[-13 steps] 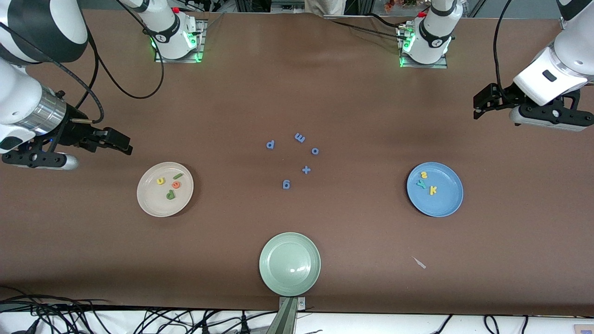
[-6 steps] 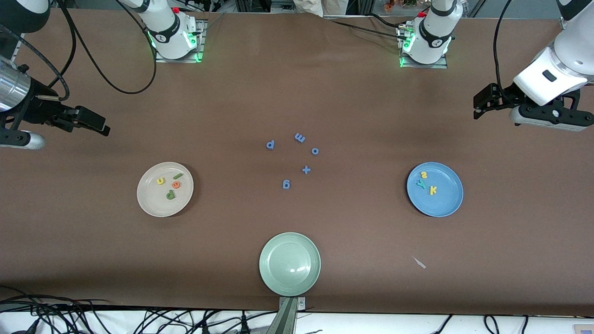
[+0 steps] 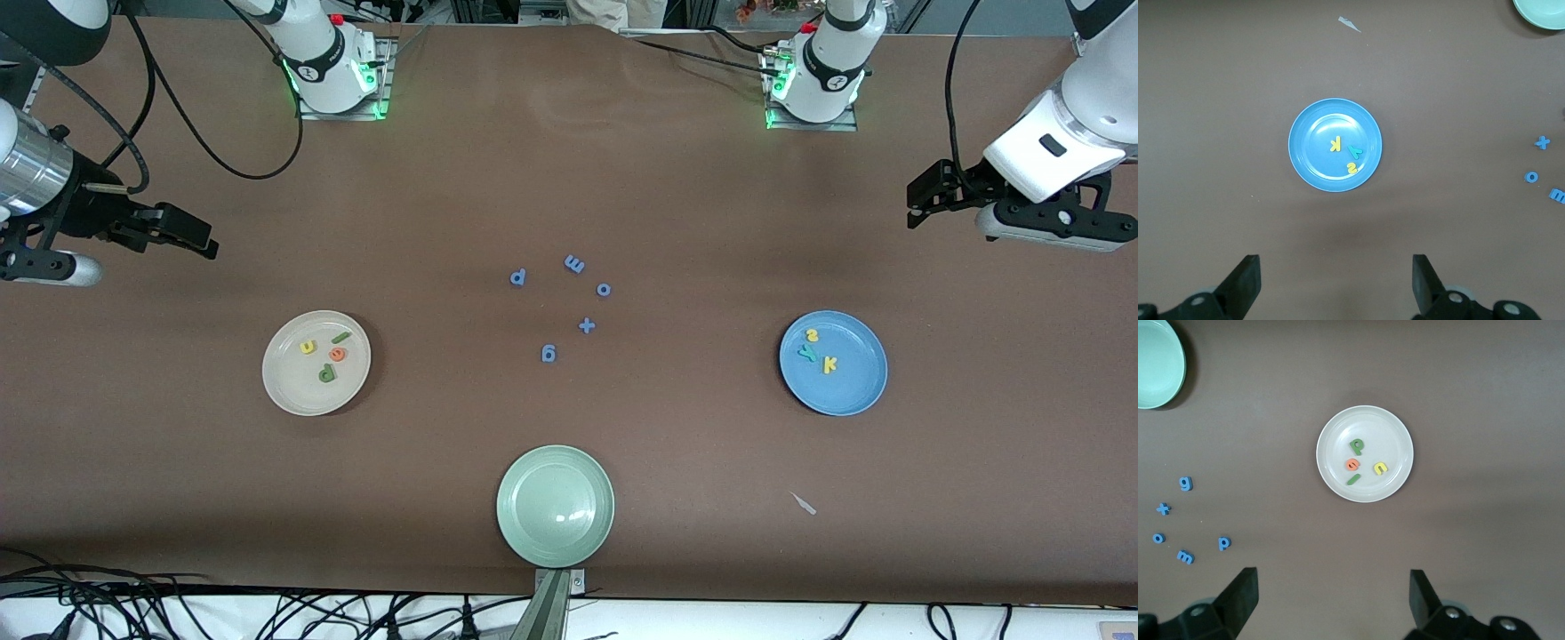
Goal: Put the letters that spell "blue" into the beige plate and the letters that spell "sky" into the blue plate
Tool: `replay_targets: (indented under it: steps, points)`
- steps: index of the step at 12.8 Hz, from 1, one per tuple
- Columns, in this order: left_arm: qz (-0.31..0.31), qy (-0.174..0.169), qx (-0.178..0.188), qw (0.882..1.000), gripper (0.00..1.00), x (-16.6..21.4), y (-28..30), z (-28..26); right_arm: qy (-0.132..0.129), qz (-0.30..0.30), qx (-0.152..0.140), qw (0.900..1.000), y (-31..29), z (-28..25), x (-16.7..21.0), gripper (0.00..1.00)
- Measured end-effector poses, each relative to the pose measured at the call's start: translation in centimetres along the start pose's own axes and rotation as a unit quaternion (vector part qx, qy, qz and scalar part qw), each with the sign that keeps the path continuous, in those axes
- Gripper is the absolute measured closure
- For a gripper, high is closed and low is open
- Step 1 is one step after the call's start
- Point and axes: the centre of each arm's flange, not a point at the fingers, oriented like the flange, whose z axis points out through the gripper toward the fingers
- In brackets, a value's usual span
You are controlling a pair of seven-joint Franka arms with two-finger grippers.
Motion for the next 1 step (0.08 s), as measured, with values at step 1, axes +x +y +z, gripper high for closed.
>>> replay_targets:
  steps: [1]
  points:
    - [0.0, 0.0, 0.0, 1.0, 0.0, 0.0, 0.0, 0.0, 0.0, 0.0, 0.0, 1.0, -0.05, 0.01, -0.01, 0.0]
